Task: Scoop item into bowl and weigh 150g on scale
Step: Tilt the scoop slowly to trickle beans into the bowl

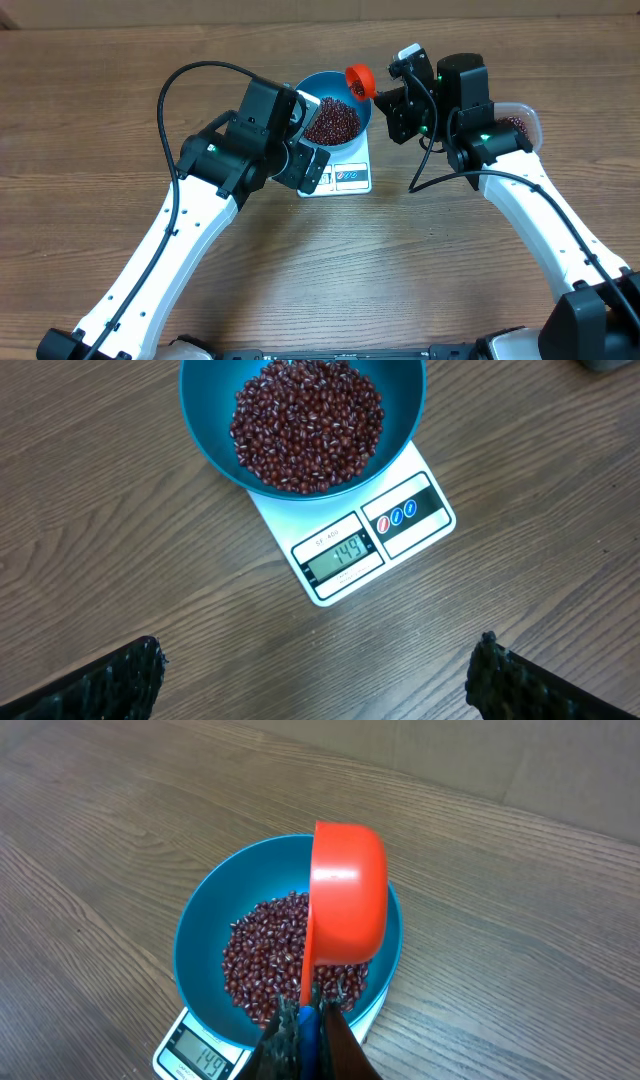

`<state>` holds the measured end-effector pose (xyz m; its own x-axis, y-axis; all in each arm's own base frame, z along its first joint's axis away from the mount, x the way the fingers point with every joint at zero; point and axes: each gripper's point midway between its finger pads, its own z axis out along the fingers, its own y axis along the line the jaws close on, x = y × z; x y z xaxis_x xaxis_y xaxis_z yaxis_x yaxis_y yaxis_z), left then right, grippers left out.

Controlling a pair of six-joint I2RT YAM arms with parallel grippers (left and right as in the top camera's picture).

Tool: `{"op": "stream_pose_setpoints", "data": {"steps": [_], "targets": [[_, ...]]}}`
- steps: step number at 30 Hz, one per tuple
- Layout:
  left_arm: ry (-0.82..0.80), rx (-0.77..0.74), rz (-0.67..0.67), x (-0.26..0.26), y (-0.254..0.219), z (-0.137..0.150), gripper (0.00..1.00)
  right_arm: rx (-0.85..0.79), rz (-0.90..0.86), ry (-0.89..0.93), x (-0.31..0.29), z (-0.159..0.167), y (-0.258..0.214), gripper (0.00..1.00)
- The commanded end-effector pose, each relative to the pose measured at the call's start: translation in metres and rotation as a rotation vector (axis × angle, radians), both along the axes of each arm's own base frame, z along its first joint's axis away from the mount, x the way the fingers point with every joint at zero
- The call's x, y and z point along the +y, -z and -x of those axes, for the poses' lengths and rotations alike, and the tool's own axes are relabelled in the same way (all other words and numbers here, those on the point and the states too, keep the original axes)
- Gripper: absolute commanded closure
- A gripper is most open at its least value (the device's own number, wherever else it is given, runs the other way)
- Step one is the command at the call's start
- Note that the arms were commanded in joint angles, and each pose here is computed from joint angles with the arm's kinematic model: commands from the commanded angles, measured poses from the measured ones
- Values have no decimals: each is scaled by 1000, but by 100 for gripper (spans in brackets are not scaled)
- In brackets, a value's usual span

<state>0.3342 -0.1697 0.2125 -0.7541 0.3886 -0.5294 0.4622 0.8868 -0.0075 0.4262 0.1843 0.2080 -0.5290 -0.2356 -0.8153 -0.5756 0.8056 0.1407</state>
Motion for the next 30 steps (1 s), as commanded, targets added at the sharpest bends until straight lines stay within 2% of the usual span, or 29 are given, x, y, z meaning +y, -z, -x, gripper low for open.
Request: {"op": "stream_pose_setpoints", "data": {"steps": [1,22,30], "targets": [[18,-19,8,-1,-7,-2,0,-25,-10,1,4,-4,-13,96],[18,-19,8,-1,-7,-2,0,-24,-10,1,4,-4,-13,96],[18,-19,8,-1,-7,-2,0,64,-115,92,4,-5,-14,96]]}}
